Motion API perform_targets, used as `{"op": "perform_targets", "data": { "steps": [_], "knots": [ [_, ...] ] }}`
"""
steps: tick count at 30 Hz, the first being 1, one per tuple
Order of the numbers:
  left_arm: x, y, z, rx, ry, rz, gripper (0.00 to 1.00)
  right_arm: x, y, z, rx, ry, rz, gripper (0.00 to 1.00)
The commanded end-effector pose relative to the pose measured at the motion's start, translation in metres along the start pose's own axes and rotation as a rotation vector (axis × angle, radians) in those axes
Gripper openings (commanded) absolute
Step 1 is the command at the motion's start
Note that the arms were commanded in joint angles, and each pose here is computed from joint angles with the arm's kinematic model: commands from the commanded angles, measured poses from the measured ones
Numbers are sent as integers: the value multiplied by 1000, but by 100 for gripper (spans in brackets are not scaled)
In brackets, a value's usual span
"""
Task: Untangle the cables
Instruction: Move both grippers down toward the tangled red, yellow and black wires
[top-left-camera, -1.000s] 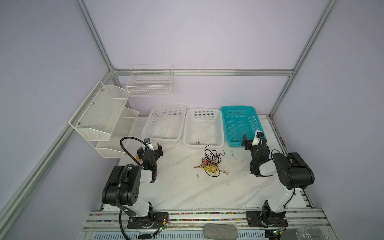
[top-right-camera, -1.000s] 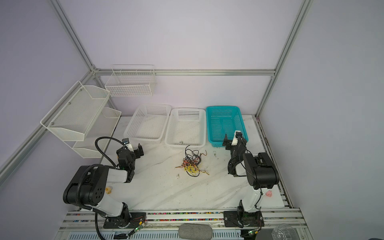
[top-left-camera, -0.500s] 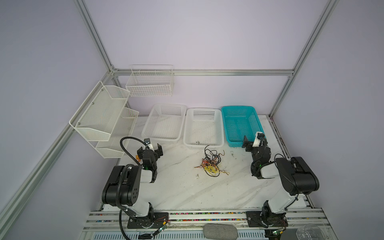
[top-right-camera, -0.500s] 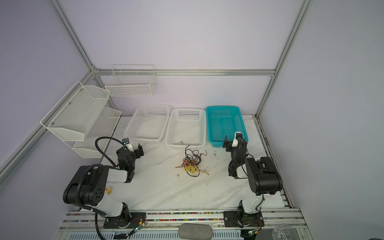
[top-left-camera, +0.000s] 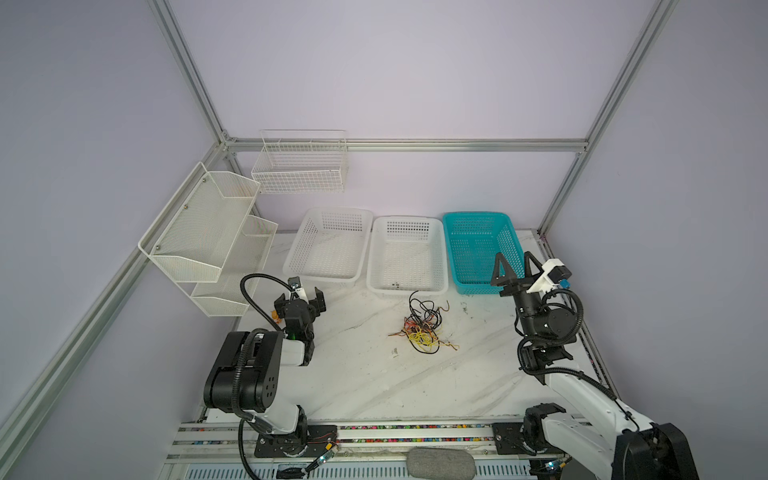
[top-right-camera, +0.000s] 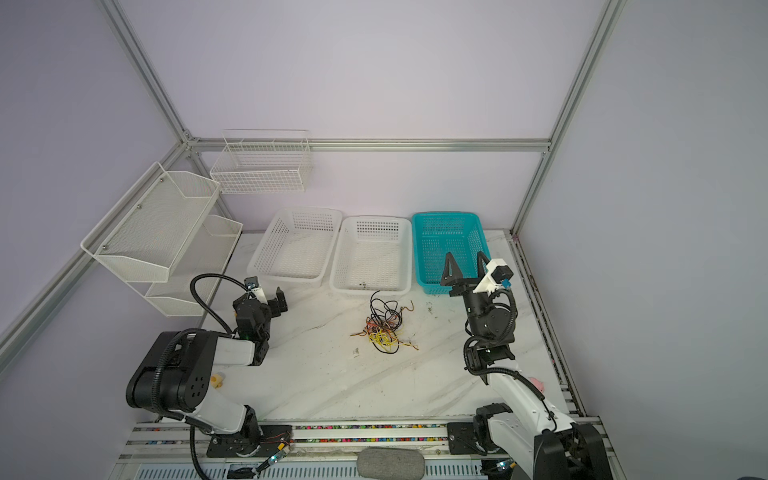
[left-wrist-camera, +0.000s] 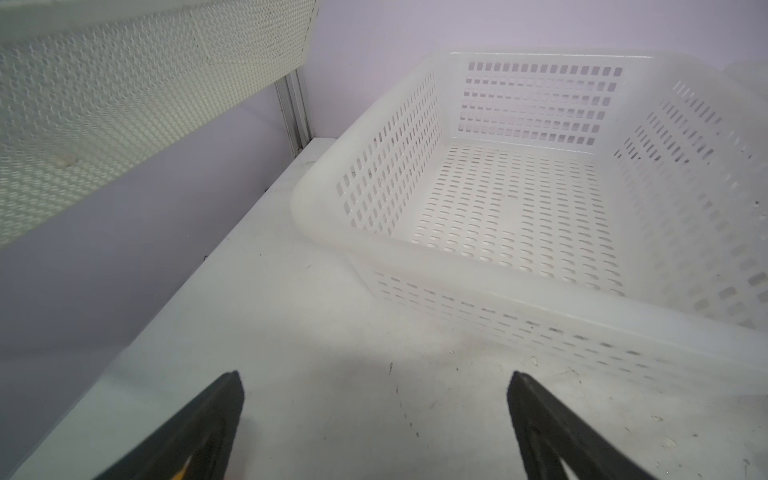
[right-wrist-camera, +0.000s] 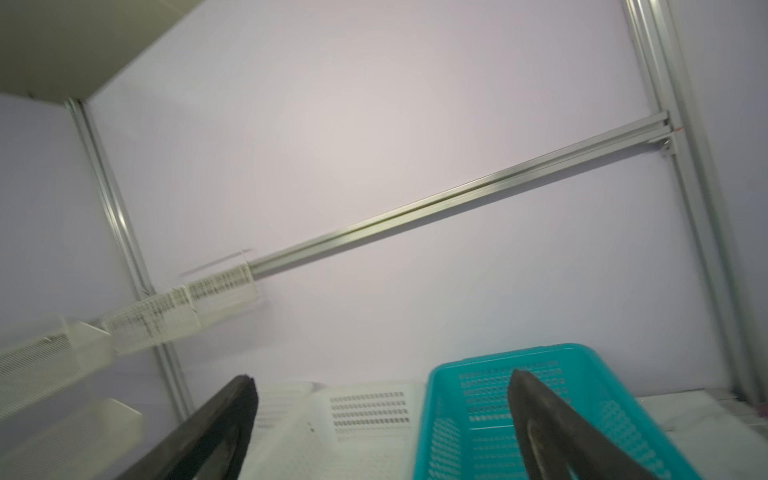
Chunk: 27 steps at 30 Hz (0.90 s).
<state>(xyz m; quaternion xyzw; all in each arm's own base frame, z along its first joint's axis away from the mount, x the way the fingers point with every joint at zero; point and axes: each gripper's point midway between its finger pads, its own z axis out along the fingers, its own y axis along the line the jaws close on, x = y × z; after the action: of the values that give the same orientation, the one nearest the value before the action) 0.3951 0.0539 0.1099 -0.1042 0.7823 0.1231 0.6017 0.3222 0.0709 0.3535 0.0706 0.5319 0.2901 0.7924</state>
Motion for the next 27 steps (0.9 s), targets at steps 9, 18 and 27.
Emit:
{"op": "perform_targets", "data": {
  "steps": [9,18,27],
  "knots": [
    [-61,11,-31,-25,17,-74,100,86,9,24,30,413,476,97],
    [-135,-22,-82,247,91,-409,99,149,37,28,33,702,220,97],
    [-165,-50,-153,580,18,-642,100,223,56,-34,68,1051,60,75]
  ]
}}
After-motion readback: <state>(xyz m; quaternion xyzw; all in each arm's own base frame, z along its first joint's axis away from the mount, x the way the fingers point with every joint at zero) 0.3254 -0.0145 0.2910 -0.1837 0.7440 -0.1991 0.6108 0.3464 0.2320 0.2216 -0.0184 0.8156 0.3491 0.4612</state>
